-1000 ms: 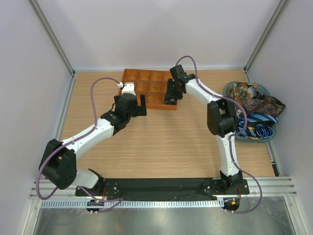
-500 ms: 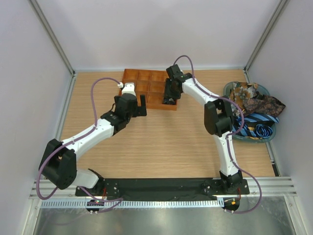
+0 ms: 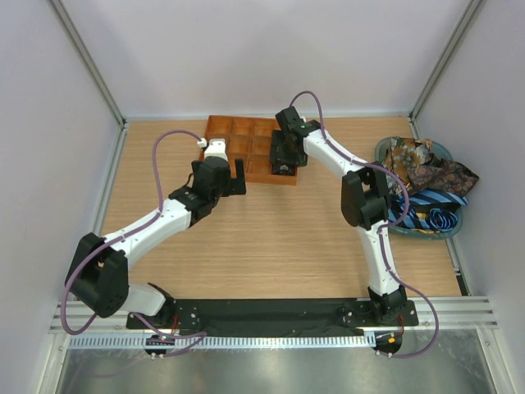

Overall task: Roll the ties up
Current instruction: Place the rolled tie into the container

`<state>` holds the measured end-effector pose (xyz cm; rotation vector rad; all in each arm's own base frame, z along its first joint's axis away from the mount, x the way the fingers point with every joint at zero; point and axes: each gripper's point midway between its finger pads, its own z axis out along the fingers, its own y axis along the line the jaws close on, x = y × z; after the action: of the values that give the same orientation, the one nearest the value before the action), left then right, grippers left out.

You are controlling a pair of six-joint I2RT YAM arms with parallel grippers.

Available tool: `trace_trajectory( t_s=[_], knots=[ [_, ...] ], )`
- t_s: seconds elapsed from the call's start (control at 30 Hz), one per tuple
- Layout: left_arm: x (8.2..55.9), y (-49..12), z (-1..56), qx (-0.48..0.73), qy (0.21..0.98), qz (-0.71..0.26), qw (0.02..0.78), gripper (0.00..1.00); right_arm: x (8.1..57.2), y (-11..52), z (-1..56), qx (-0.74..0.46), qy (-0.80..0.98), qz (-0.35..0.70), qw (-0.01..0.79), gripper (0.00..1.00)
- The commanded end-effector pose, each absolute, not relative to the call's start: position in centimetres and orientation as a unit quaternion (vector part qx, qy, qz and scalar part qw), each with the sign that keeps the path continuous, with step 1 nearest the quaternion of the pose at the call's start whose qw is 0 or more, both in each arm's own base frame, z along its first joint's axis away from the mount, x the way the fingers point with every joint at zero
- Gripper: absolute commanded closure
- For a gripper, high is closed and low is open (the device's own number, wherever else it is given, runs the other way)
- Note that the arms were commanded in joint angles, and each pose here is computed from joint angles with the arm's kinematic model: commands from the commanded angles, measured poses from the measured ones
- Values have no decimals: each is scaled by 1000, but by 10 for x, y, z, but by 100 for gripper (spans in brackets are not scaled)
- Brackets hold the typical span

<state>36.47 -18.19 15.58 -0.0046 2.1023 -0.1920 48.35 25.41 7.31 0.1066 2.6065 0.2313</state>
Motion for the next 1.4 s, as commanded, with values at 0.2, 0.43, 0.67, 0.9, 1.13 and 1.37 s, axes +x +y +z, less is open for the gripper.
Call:
trace_trajectory(
  t_s=[0.2, 0.43, 0.67, 0.9, 1.13, 1.37],
  knots=[
    [367, -179, 171, -3, 855, -83, 512, 0, 494, 259, 134, 35, 945, 98, 311, 18],
    [368, -180, 173, -3, 854, -85, 513, 0, 485, 261, 160, 25, 940, 102, 326, 27],
    [368, -180, 172, 0, 855, -84, 511, 0, 488, 262, 141, 23, 948, 87, 307, 35],
    [367, -181, 169, 2, 858, -82, 508, 0, 499, 253, 109, 36, 953, 57, 296, 48],
    [368, -182, 168, 5, 859, -83, 505, 0, 498, 249, 85, 31, 959, 39, 278, 51],
    [368, -183, 167, 9, 862, -82, 501, 0, 502, 248, 112, 30, 951, 48, 304, 48]
  ],
)
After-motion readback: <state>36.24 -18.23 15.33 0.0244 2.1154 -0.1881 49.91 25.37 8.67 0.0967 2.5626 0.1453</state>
